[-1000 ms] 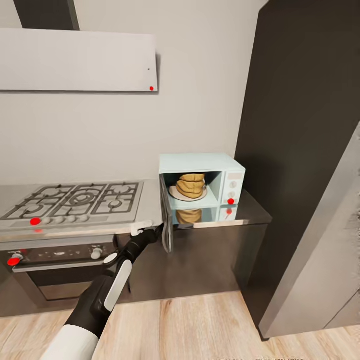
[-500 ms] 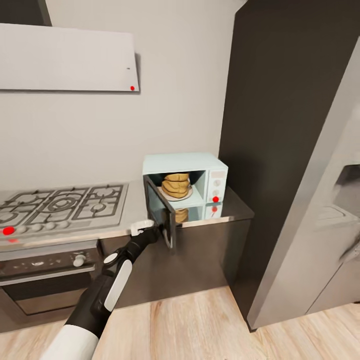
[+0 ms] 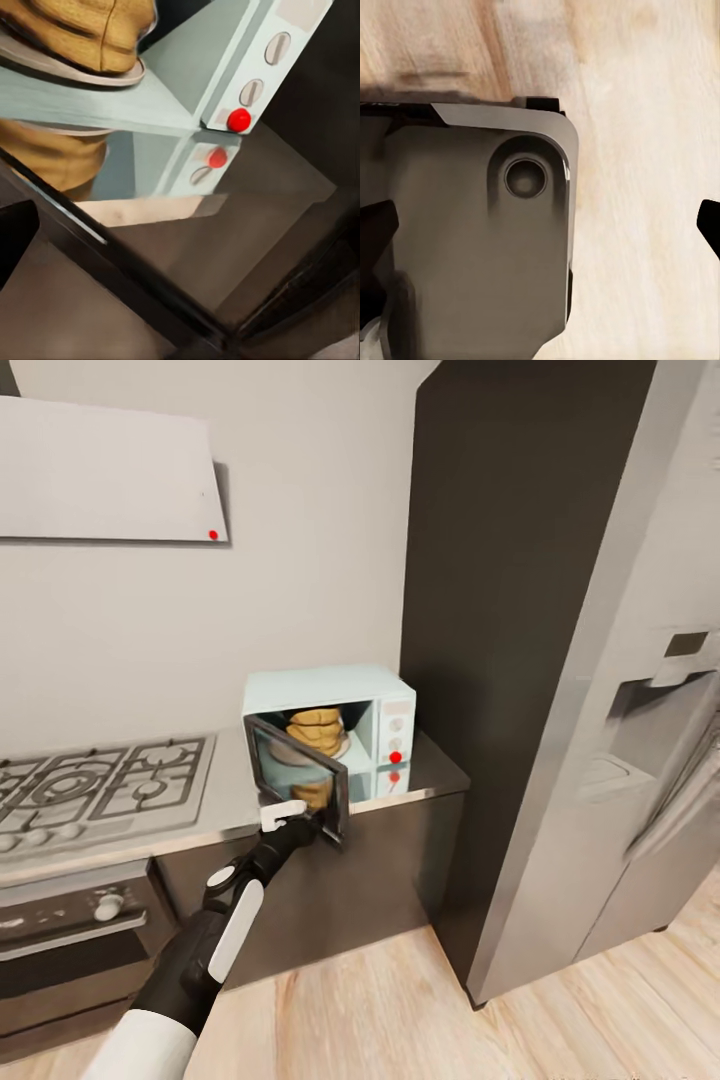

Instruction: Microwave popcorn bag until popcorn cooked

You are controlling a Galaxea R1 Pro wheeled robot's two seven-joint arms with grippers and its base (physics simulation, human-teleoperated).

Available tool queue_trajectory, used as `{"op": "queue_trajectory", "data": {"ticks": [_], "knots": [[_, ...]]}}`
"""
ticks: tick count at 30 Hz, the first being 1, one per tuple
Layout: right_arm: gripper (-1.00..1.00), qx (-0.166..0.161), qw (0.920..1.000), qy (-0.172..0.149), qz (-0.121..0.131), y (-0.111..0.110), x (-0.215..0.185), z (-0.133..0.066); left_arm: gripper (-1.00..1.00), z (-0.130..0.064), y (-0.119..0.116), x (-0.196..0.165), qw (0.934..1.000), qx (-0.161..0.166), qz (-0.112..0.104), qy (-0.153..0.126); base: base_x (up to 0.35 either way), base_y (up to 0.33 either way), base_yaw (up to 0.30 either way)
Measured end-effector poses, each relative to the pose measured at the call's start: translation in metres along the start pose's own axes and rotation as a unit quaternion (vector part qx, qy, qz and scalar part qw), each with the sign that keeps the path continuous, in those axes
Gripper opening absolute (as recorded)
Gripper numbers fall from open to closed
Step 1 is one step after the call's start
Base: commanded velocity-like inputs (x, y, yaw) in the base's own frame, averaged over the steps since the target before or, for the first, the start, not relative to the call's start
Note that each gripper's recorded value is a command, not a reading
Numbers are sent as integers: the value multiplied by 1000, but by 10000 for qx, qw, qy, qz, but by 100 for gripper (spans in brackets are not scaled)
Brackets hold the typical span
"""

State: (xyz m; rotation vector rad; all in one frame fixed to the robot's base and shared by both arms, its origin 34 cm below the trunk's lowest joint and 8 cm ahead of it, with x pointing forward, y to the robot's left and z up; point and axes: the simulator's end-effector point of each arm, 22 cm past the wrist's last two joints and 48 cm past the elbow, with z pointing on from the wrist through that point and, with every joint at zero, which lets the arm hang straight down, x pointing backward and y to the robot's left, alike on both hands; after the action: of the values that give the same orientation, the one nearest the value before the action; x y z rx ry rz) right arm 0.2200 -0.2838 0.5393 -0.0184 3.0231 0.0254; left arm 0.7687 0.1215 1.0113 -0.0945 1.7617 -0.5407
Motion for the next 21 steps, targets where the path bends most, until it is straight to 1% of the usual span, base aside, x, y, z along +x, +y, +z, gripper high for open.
{"op": "queue_trajectory", "data": {"ticks": [8, 21], "knots": [[100, 1, 10000, -1, 0, 0, 0, 0, 100, 0, -1, 1, 10000, 17, -16, 3, 239, 0, -168], [100, 16, 10000, 0, -6, -2, 0, 0, 100, 0, -2, 1, 10000, 27, -26, 4, 245, 0, -7]]}}
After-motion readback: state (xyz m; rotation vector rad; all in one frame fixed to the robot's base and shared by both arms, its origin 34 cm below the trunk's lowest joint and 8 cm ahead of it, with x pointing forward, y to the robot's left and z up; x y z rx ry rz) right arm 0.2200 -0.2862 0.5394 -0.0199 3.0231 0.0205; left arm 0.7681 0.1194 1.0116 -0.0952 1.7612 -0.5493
